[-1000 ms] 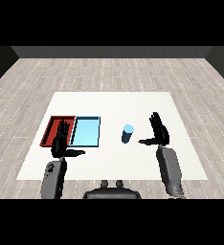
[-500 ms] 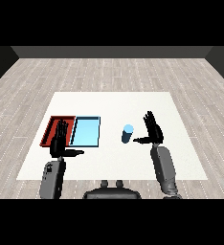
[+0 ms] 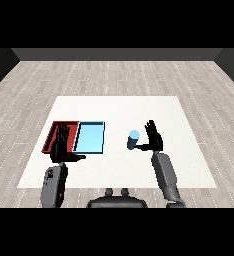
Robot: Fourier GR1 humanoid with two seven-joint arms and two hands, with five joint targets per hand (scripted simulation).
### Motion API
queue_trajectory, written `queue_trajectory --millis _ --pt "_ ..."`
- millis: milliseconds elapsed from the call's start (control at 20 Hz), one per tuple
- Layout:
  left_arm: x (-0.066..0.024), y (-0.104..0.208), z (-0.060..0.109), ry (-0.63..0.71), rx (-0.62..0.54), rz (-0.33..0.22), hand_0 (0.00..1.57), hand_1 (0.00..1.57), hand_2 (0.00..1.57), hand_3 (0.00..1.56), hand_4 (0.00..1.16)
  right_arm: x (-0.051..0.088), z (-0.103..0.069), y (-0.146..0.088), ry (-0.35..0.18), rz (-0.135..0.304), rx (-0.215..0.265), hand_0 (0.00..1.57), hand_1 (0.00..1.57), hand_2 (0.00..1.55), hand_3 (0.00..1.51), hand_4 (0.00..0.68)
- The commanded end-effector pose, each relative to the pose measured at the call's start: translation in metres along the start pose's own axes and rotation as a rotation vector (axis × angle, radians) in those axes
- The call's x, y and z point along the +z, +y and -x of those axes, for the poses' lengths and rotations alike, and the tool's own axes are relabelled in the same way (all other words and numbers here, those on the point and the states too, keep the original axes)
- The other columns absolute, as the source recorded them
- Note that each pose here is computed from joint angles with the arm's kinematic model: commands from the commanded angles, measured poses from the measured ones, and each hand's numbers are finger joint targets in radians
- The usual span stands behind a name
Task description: Pick the blue can and put it in the blue box
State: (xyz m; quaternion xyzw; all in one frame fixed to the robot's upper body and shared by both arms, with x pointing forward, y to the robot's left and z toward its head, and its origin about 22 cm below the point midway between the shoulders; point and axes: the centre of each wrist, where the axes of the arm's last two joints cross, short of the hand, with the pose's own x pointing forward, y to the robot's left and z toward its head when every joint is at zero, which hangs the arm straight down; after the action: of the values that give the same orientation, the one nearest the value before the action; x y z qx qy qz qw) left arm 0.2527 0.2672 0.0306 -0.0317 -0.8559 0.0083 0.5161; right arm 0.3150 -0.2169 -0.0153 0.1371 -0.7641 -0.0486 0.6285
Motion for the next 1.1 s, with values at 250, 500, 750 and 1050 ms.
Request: queue_trajectory --millis 250,500,750,1050 --pt "0.0140 0.002 -0.001 -0.005 -0.011 0.000 0.00 0.00 0.00 0.00 0.00 0.002 0.020 0.022 0.043 0.015 -0.041 0.00 0.00 0.00 0.00 0.000" --pt "-0.0178 0.000 -0.019 -0.003 -0.011 -0.011 0.00 0.00 0.00 0.00 0.00 0.001 0.039 0.016 0.077 0.012 -0.044 0.00 0.00 0.00 0.00 0.000" --pt "0.0091 0.011 -0.002 0.001 0.013 -0.002 0.00 0.00 0.00 0.00 0.00 -0.022 0.045 0.029 0.063 0.024 -0.067 0.00 0.00 0.00 0.00 0.000" --pt "0.0252 -0.002 -0.005 0.005 0.012 -0.015 0.00 0.00 0.00 0.00 0.00 -0.007 0.043 0.037 0.090 0.018 -0.077 0.00 0.00 0.00 0.00 0.000"
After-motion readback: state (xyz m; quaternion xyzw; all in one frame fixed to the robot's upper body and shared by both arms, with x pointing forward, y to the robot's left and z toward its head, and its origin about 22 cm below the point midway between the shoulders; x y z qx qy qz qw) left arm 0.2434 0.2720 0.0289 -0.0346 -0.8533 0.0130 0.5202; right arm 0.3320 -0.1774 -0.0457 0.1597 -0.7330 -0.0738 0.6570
